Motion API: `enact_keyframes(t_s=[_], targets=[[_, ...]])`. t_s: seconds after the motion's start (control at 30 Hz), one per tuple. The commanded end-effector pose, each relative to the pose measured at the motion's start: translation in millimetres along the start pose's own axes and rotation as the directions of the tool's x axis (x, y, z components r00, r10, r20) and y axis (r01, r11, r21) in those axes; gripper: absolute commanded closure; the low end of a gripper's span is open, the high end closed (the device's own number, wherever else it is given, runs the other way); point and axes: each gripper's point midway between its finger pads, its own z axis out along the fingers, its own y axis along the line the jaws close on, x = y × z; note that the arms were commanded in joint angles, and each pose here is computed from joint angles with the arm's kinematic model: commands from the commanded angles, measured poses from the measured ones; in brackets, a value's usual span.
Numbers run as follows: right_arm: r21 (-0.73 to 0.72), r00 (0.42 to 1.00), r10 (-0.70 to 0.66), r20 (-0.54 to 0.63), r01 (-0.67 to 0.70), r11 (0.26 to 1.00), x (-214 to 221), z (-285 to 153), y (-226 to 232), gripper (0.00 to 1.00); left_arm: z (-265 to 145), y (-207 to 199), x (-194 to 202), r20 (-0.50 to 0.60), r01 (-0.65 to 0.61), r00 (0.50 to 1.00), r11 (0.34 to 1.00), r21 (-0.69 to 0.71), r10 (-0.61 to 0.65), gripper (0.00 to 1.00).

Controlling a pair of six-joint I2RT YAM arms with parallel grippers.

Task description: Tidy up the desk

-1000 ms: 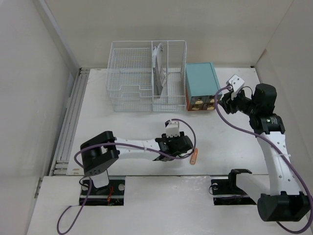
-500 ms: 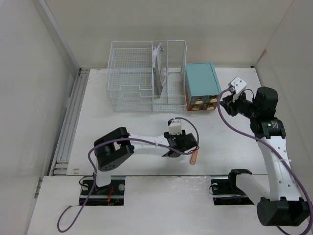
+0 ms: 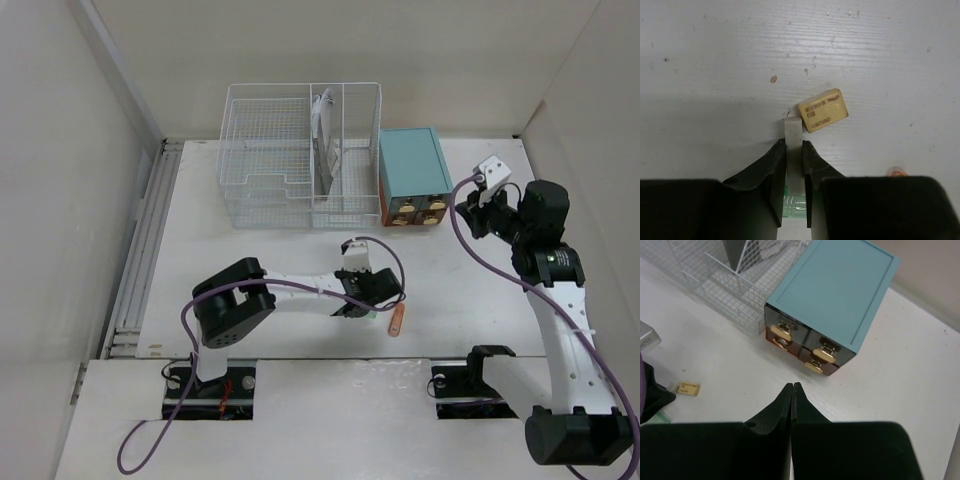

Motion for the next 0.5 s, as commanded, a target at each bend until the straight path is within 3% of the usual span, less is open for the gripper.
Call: enact_keyframes(t_s=[0.0, 0.07, 0.1, 0.13, 0.23, 0.33, 0.37, 0.47], targets=[[0.125, 1.000, 0.029, 0.004, -0.030, 0.992, -1, -6, -19, 1.00, -5, 10, 4, -0.029, -0.004, 1.000, 1.000, -0.006, 0.004, 0.97], [0.125, 0.999, 0.035, -0.025, -0.031, 0.992, 5, -2, -22, 0.99, -10, 14, 4, -0.033, -0.004, 0.999, 1.000, 0.011, 0.004, 1.00], [0.085, 0.998, 0.040, -0.055, -0.035, 0.996, 14, 6, -18, 0.81, -12, 13, 3, -0.029, 0.004, 1.000, 1.000, 0.022, -0.003, 1.00], [0.049, 0.995, 0.043, -0.084, -0.039, 0.998, 22, 9, -13, 0.31, -13, 19, 4, -0.031, 0.001, 1.000, 1.000, 0.017, 0.000, 1.00], [-0.046, 0.993, 0.058, -0.102, -0.063, 0.997, 29, 21, -2, 0.07, -27, 19, -8, -0.010, 0.034, 0.999, 0.998, 0.047, -0.033, 1.00], [-0.122, 0.979, 0.137, -0.148, -0.155, 0.980, 49, 35, 12, 0.06, -50, 23, -19, 0.021, 0.048, 0.999, 0.995, 0.089, -0.050, 1.00], [-0.126, 0.979, 0.153, -0.138, -0.170, 0.977, 50, 41, 12, 0.13, -53, 28, -23, 0.034, 0.053, 0.998, 0.994, 0.092, -0.056, 1.00], [-0.132, 0.956, 0.271, -0.111, -0.285, 0.950, 57, 52, 18, 0.22, -78, 30, -33, 0.053, 0.073, 0.995, 0.986, 0.151, -0.082, 1.00]])
